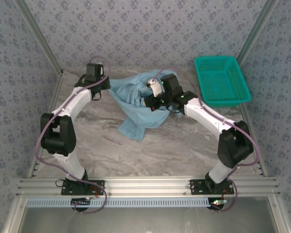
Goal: Fold the inside-out t-shirt
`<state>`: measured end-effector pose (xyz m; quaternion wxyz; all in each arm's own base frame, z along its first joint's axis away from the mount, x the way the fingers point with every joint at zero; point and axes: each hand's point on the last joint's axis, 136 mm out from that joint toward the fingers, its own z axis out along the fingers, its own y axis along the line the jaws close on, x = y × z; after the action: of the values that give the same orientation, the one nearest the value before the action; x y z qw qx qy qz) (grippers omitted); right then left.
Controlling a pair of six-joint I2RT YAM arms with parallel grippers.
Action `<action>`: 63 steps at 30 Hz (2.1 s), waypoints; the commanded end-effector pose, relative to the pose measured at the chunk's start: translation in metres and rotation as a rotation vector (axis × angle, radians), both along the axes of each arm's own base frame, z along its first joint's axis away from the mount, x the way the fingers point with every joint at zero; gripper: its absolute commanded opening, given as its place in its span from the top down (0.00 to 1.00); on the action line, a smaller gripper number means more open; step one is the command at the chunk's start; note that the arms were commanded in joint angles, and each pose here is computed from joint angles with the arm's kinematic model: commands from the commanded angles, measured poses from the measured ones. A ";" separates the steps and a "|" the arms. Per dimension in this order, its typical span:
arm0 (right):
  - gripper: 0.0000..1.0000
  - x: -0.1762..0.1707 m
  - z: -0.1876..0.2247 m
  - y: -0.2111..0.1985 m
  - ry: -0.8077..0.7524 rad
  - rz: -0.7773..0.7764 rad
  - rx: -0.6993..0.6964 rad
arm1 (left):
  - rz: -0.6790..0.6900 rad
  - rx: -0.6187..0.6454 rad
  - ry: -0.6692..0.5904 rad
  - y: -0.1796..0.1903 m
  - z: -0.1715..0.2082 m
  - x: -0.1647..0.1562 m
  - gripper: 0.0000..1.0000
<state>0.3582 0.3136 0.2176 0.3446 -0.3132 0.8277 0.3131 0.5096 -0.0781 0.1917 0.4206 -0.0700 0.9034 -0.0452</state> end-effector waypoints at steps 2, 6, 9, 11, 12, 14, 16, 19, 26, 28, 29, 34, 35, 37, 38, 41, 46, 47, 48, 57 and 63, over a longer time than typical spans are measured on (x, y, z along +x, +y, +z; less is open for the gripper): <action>1.00 -0.015 0.004 0.004 -0.032 0.054 0.018 | 0.108 0.036 0.039 0.035 -0.002 0.008 1.00; 1.00 0.005 0.052 0.011 -0.111 -0.012 0.185 | -0.016 -0.017 0.035 -0.005 -0.014 -0.001 1.00; 1.00 0.016 0.089 0.018 -0.149 -0.020 0.321 | -0.100 -0.095 0.023 -0.041 -0.021 -0.019 1.00; 1.00 0.023 0.115 0.016 -0.177 -0.034 0.403 | -0.125 -0.154 0.012 -0.056 -0.024 -0.032 1.00; 1.00 0.025 0.126 0.014 -0.186 -0.038 0.433 | -0.138 -0.174 0.008 -0.061 -0.025 -0.037 1.00; 1.00 0.030 0.147 0.004 -0.203 -0.066 0.499 | -0.157 -0.196 -0.004 -0.068 -0.028 -0.048 1.00; 1.00 0.033 0.167 -0.005 -0.225 -0.091 0.557 | -0.165 -0.201 -0.016 -0.069 -0.030 -0.057 1.00; 1.00 0.034 0.192 -0.017 -0.273 -0.132 0.621 | -0.159 -0.201 -0.042 -0.064 -0.031 -0.069 1.00; 1.00 0.036 0.229 -0.036 -0.306 -0.170 0.797 | -0.039 -0.018 -0.008 -0.021 -0.041 -0.092 0.93; 1.00 0.038 0.216 -0.031 -0.299 -0.188 0.740 | -0.098 -0.084 -0.064 -0.033 -0.017 -0.099 0.73; 1.00 0.039 0.209 -0.028 -0.291 -0.195 0.710 | -0.147 -0.147 -0.123 -0.043 0.004 -0.104 0.58; 1.00 0.043 0.187 -0.032 -0.279 -0.267 0.599 | -0.479 -0.398 -0.403 -0.109 0.101 -0.149 0.26; 1.00 0.042 0.184 -0.030 -0.277 -0.274 0.582 | -0.545 -0.415 -0.426 -0.124 0.114 -0.158 0.25; 1.00 0.040 0.180 -0.028 -0.271 -0.285 0.557 | -0.671 -0.427 -0.464 -0.155 0.132 -0.177 0.25; 1.00 0.040 0.178 -0.027 -0.267 -0.292 0.548 | -0.743 -0.423 -0.480 -0.174 0.139 -0.188 0.25; 1.00 0.039 0.174 -0.025 -0.248 -0.307 0.543 | -0.896 -0.407 -0.472 -0.218 0.145 -0.208 0.25; 1.00 0.036 0.178 -0.024 -0.221 -0.314 0.572 | -0.871 -0.315 -0.408 -0.247 0.123 -0.181 0.49; 1.00 0.036 0.181 -0.027 -0.222 -0.331 0.574 | -0.878 -0.305 -0.388 -0.250 0.116 -0.179 0.63; 1.00 0.037 0.185 -0.032 -0.231 -0.349 0.574 | -0.884 -0.303 -0.373 -0.252 0.113 -0.179 0.77; 1.00 0.050 0.256 -0.084 -0.370 -0.502 0.640 | -0.986 -0.302 -0.273 -0.229 0.059 -0.236 1.00; 1.00 0.039 0.322 -0.105 -0.523 -0.526 0.664 | -0.965 -0.237 -0.057 -0.208 -0.020 -0.266 1.00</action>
<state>0.4203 0.2314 0.4654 0.6198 -0.0353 0.6856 0.3804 0.2604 -0.2956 0.2079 0.4122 0.3019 0.7821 -0.3568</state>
